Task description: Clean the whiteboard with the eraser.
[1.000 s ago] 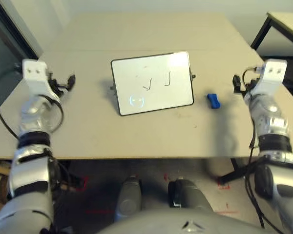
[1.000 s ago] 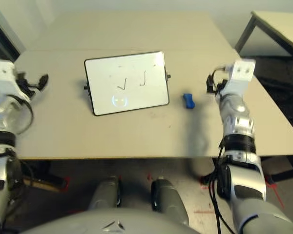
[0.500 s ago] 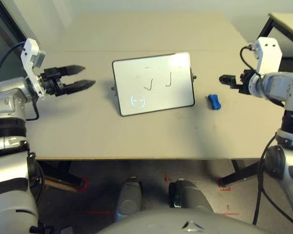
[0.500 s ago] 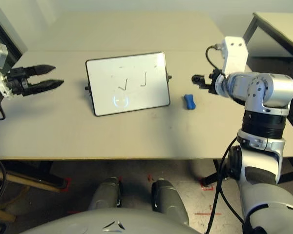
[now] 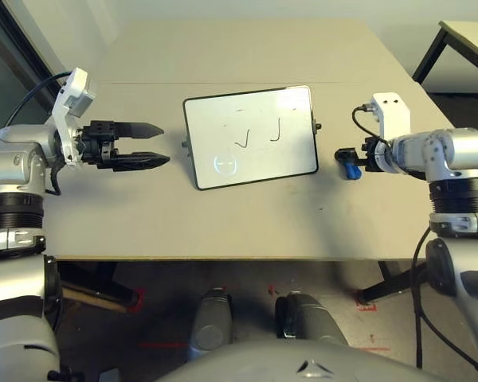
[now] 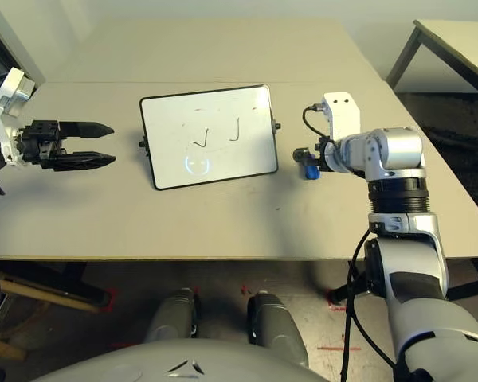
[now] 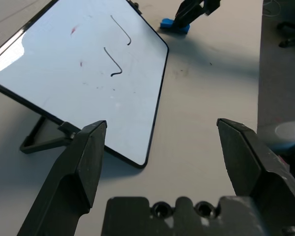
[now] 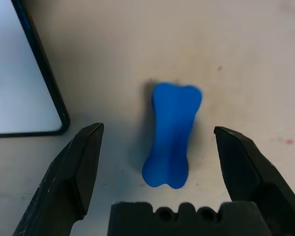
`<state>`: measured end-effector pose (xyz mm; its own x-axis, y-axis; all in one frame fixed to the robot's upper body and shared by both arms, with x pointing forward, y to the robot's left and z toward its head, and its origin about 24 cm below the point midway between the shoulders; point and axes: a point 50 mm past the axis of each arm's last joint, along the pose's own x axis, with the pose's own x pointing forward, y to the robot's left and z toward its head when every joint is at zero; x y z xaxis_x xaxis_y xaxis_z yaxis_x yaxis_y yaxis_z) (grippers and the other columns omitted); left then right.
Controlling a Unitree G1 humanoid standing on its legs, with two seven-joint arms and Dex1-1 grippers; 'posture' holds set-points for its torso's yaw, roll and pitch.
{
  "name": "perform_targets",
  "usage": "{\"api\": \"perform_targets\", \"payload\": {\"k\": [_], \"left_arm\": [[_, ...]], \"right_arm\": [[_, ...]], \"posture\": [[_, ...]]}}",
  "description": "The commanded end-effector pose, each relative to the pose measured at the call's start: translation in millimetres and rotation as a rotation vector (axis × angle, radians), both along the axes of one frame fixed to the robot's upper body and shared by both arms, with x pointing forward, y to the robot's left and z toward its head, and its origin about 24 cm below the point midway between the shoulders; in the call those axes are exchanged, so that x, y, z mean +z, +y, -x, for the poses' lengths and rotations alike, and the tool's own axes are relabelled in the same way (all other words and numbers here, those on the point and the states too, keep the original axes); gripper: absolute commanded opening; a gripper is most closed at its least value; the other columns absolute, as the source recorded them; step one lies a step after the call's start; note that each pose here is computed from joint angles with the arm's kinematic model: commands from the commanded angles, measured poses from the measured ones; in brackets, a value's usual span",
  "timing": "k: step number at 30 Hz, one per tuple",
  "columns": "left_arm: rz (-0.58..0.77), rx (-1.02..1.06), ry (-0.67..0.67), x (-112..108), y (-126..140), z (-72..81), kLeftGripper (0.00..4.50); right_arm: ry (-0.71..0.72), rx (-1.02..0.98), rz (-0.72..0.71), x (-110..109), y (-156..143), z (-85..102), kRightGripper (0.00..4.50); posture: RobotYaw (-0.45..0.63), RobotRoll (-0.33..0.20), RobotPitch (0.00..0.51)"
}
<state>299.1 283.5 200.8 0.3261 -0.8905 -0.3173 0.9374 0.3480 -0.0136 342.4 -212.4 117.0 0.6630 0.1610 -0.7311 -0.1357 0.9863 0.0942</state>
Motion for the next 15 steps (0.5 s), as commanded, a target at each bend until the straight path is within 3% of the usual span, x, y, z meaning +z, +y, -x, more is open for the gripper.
{"api": "perform_targets", "payload": {"k": [1,3,6,15], "left_arm": [[-0.008,-0.018,-0.007,3.2,-2.6,3.4,4.5],[-0.008,-0.018,-0.01,3.9,-3.4,4.1,4.5],[-0.008,-0.017,-0.014,4.7,-3.1,5.2,4.5],[-0.009,-0.003,-0.022,3.6,-1.7,5.3,4.5]], "right_arm": [[0.013,0.003,0.013,-8.4,-1.1,-0.6,4.48],[0.017,0.004,0.014,-11.7,-1.4,-0.7,4.48],[0.024,-0.001,0.017,-15.9,-1.6,-0.7,3.87],[0.002,0.048,0.065,-14.2,-6.2,2.3,0.48]], "posture": [[0.28,0.0,0.048],[0.28,0.0,0.048],[0.31,0.0,0.05],[0.3,0.0,0.045]]}}
